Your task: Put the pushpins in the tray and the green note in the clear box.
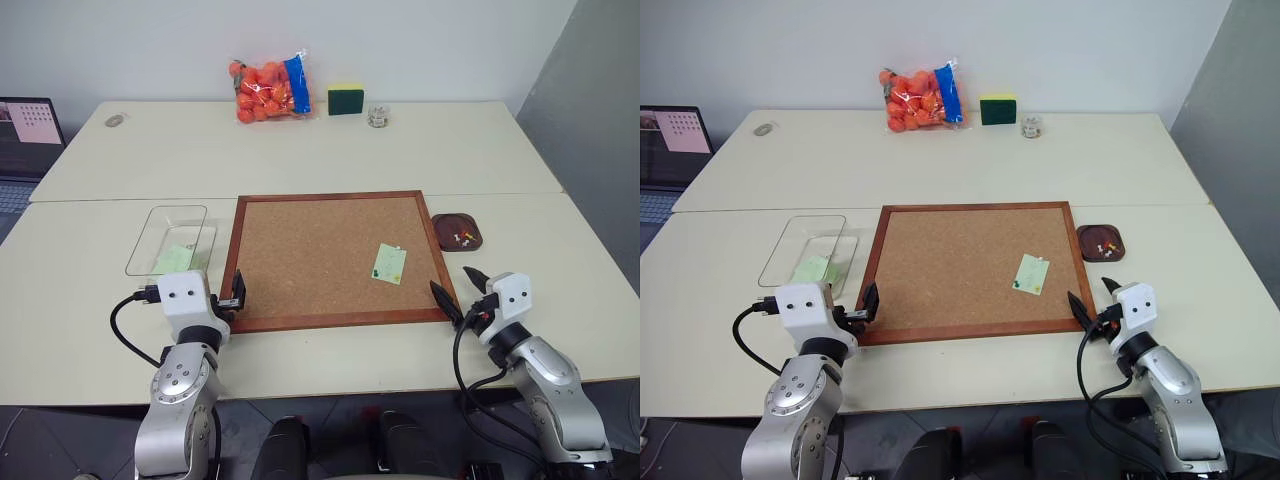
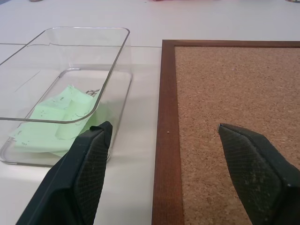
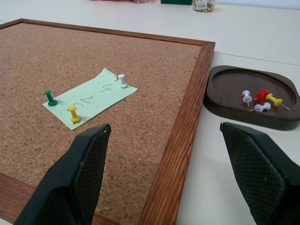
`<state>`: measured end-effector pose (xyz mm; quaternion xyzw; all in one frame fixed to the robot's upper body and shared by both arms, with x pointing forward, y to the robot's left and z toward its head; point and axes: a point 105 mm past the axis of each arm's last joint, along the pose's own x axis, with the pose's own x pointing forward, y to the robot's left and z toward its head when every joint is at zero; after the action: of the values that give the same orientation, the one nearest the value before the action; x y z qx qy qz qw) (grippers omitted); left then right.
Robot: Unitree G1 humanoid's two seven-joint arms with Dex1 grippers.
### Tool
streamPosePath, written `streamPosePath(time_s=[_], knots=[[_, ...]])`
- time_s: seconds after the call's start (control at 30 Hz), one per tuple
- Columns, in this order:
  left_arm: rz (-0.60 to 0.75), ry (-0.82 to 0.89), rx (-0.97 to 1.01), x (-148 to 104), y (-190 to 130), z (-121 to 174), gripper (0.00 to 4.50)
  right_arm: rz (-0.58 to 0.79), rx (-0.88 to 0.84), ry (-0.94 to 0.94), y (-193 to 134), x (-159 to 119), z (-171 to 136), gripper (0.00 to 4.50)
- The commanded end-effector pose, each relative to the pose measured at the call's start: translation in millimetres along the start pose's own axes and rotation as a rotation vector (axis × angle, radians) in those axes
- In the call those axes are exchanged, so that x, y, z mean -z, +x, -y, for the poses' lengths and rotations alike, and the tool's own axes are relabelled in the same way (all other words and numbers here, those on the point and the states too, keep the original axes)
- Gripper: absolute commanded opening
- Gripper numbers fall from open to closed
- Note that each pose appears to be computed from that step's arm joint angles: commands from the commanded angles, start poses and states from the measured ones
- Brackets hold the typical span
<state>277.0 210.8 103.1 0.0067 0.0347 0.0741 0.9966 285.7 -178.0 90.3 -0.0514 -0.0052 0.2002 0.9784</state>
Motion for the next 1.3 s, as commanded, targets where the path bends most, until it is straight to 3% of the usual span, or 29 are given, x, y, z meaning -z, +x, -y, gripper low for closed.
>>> streamPosePath(time_s=[0.03, 0.23, 0.37, 0.6, 0.8, 0.93, 1.23, 1.3], knots=[[0.059, 0.003, 0.011, -14, -1, 4, 3.81, 0.047, 0.007, -0.022, -1, -10, 3, 3.96], [0.067, -0.002, 0.025, -16, 0, 6, 3.81, 0.055, 0.003, -0.026, 1, -12, 2, 3.96], [0.097, -0.02, 0.042, -21, -1, 10, 4.46, 0.064, -0.008, -0.008, 0, -12, 3, 4.5], [0.104, -0.006, 0.064, -24, 1, 14, 4.46, 0.075, -0.01, -0.02, 2, -17, 0, 4.5], [0.109, 0.034, 0.338, -33, 18, 59, 4.46, 0.092, -0.065, -0.02, 10, -27, -9, 4.5], [0.094, 0.015, 0.548, -38, 28, 89, 3.9, 0.128, -0.156, -0.025, 24, -41, -24, 4.5], [0.085, 0.108, 0.736, -36, 45, 107, 2.02, 0.134, -0.205, -0.06, 44, -50, -30, 2.56], [0.067, 0.111, 0.755, -31, 47, 108, 1.69, 0.127, -0.2, -0.069, 49, -49, -32, 2.55]])
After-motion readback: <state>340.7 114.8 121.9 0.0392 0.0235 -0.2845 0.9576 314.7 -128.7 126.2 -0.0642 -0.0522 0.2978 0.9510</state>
